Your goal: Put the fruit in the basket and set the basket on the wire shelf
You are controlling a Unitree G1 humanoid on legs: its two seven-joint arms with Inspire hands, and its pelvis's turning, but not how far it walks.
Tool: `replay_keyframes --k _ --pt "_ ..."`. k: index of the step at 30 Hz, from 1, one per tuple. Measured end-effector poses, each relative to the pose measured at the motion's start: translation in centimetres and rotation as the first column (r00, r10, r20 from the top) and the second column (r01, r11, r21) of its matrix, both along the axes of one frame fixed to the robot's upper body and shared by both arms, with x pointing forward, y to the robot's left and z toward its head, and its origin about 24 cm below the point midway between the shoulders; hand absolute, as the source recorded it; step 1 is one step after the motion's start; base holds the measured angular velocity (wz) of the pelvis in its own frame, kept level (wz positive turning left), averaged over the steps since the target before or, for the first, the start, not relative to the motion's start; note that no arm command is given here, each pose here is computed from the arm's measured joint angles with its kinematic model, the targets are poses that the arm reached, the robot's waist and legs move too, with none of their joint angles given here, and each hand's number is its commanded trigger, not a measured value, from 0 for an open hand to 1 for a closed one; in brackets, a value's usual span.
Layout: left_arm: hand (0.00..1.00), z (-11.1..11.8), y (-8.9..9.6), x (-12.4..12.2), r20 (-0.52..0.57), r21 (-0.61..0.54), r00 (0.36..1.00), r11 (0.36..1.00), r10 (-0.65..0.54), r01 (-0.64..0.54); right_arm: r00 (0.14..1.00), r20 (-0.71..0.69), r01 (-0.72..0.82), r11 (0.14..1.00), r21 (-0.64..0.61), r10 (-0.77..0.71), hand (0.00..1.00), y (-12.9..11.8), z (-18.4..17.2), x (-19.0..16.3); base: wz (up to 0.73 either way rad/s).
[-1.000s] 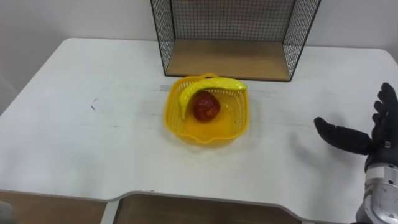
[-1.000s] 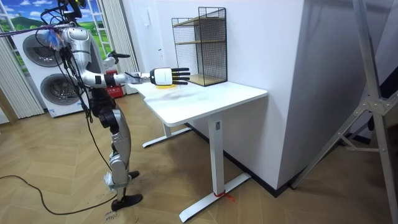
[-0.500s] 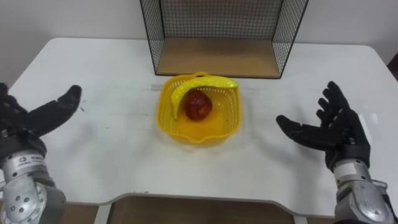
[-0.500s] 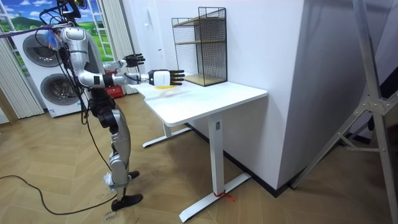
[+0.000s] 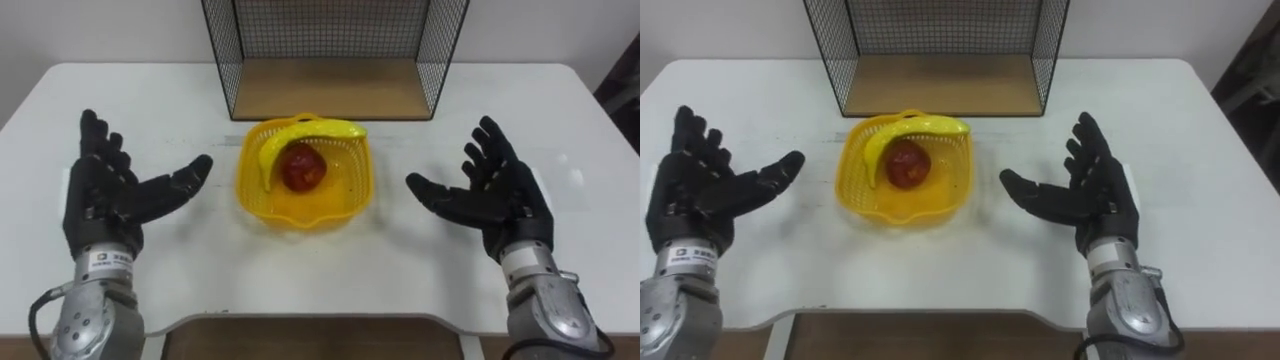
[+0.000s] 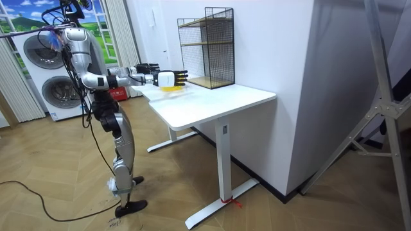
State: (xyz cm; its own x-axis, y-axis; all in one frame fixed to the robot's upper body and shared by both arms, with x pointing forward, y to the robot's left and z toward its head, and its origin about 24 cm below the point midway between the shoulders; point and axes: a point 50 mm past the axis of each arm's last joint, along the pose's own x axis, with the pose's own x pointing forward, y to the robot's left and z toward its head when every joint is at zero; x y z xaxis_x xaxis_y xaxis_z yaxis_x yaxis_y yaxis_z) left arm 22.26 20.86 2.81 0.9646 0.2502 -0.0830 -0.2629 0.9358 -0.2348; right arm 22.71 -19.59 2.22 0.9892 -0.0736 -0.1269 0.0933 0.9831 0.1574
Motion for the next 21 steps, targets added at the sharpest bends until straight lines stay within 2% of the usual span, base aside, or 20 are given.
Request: replay_keyframes --k 4,10,21 --pt "0.00 -1.0 -1.4 0.4 -0.039 -0.034 0.997 0.998 -0.062 0.060 0.999 -0.046 -0.020 1.000 0.020 0.021 0.00 0.8 -1.2 0.1 -0.01" --pt "0.00 -0.9 -2.5 0.8 -0.027 -0.045 0.991 0.991 -0.130 0.128 0.999 -0.025 -0.030 0.998 0.057 0.031 0.00 1.5 -0.8 0.6 -0.06" --pt "0.00 -2.6 -2.8 0.6 -0.104 -0.061 0.982 0.986 -0.160 0.154 0.997 -0.062 -0.047 0.996 0.073 0.051 0.00 1.7 -1.8 0.4 -0.03"
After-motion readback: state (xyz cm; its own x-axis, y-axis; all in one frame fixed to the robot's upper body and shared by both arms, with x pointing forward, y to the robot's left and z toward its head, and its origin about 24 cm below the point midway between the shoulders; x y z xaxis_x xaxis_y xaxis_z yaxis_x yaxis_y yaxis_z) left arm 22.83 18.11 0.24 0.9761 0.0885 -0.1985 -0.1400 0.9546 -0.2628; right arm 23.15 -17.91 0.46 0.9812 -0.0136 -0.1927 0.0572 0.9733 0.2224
